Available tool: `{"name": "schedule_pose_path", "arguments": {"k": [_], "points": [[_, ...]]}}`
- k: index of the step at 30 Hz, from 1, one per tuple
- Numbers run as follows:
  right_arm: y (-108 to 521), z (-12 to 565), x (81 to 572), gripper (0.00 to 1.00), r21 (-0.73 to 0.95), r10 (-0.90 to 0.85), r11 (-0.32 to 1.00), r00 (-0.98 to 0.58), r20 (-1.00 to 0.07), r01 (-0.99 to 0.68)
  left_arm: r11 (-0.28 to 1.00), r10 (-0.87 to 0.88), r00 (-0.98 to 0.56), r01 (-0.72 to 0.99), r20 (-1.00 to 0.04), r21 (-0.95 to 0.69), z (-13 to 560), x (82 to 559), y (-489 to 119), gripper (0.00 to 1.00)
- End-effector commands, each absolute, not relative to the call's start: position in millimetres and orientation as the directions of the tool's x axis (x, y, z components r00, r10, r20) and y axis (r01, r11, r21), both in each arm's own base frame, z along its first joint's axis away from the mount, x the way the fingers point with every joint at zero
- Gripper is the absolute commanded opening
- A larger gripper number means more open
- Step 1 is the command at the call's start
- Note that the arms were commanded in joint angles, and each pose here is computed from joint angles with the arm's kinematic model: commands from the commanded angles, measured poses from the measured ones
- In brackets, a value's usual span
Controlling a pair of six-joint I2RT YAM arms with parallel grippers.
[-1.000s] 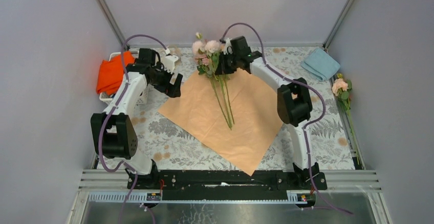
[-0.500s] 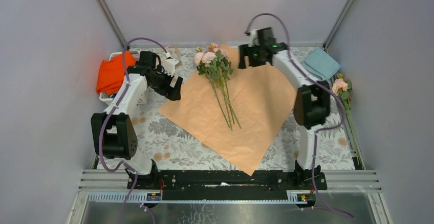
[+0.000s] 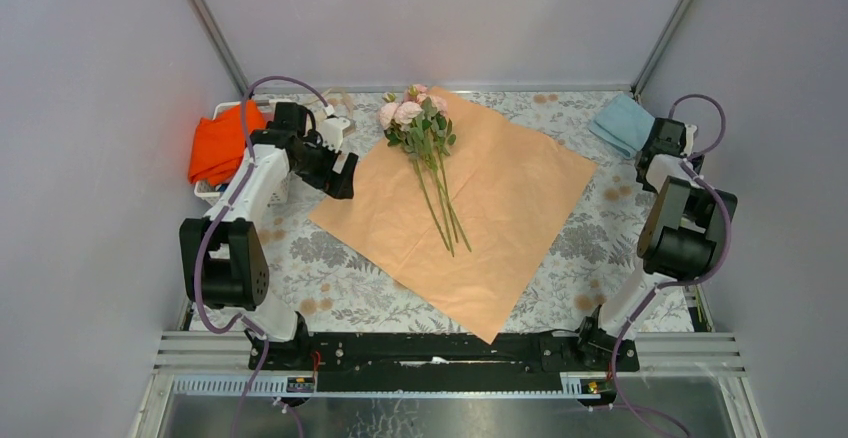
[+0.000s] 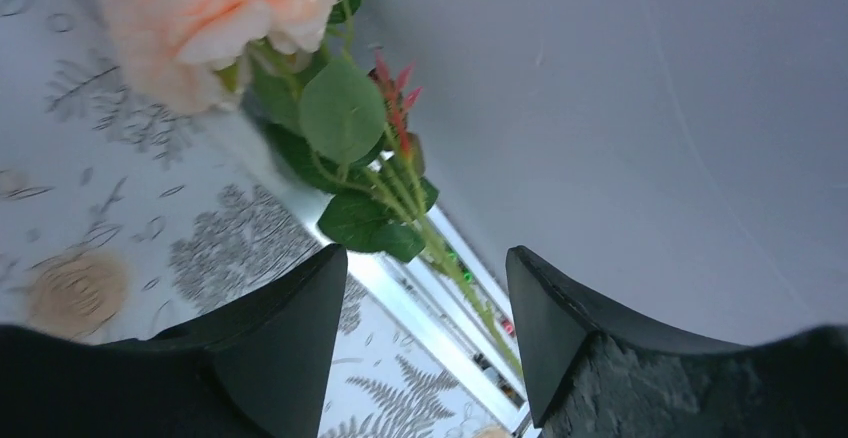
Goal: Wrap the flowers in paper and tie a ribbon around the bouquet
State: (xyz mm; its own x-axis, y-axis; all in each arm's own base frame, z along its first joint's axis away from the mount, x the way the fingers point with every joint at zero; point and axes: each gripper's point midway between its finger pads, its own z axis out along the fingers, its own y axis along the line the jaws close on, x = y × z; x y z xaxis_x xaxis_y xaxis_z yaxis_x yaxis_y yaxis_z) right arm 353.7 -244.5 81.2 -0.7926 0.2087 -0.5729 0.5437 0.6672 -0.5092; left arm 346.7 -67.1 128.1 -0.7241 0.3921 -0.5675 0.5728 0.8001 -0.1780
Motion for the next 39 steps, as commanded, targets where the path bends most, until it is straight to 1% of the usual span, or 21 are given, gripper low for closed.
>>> {"name": "schedule_pose_path", "arguments": {"k": [1,5,10,19,22,24,26,28,29,31,32,33,36,39], "points": [[-276.5,99.4,368.3,0.67,-0.598,0.119,0.556,-0.767,-0.630,0.578,0.793,0.393,-0.719,0.581,-0.574,-0.185,127.1,348.8,-67.7,0.99],[-281.0,79.3,366.3,0.66,-0.589,0.145,0.577,-0.780,-0.608,0.566,0.793,0.398,-0.720,0.581,-0.568,-0.180,124.8,347.3,-66.1,0.99],[-278.0,50.9,354.9,0.66,-0.598,0.167,0.600,-0.814,-0.556,0.531,0.793,0.398,-0.721,0.581,-0.567,-0.183,124.2,347.6,-66.6,0.99],[-282.3,22.7,339.5,0.67,-0.581,0.239,0.613,-0.826,-0.511,0.536,0.791,0.393,-0.721,0.582,-0.570,-0.190,125.0,350.0,-68.2,0.99],[-286.9,13.0,334.0,0.66,-0.605,0.242,0.604,-0.842,-0.482,0.519,0.792,0.393,-0.724,0.580,-0.567,-0.192,123.6,350.2,-67.8,0.99],[-289.7,10.7,332.9,0.61,-0.620,0.237,0.594,-0.848,-0.474,0.513,0.792,0.394,-0.723,0.580,-0.567,-0.190,123.6,350.0,-67.5,0.99],[-290.6,9.4,333.7,0.40,-0.620,0.238,0.591,-0.846,-0.476,0.515,0.792,0.394,-0.724,0.580,-0.567,-0.189,123.9,350.1,-67.3,0.99],[-291.2,15.5,336.4,0.23,-0.613,0.240,0.589,-0.838,-0.490,0.527,0.793,0.391,-0.724,0.578,-0.567,-0.191,124.5,349.9,-67.6,0.99],[-291.3,21.0,337.6,0.17,-0.609,0.237,0.587,-0.833,-0.500,0.533,0.793,0.391,-0.723,0.579,-0.569,-0.190,125.1,350.1,-67.6,0.99],[-289.4,38.5,342.8,0.07,-0.602,0.216,0.583,-0.818,-0.533,0.546,0.793,0.391,-0.723,0.579,-0.569,-0.191,124.9,350.1,-68.0,0.99],[-287.4,56.1,348.1,0.04,-0.597,0.194,0.576,-0.803,-0.564,0.558,0.793,0.392,-0.722,0.580,-0.569,-0.189,125.0,350.6,-67.8,0.99],[-284.4,70.9,352.9,0.00,-0.594,0.175,0.571,-0.791,-0.586,0.566,0.794,0.392,-0.724,0.578,-0.567,-0.190,124.2,350.7,-67.5,0.99],[-266.2,132.7,371.4,0.00,-0.607,0.073,0.547,-0.755,-0.651,0.577,0.796,0.392,-0.723,0.576,-0.569,-0.185,125.5,352.9,-66.7,0.99],[-236.0,213.9,384.6,0.00,-0.664,-0.087,0.474,-0.719,-0.689,0.579,0.798,0.388,-0.724,0.573,-0.571,-0.184,127.0,354.3,-66.6,0.99]]}}
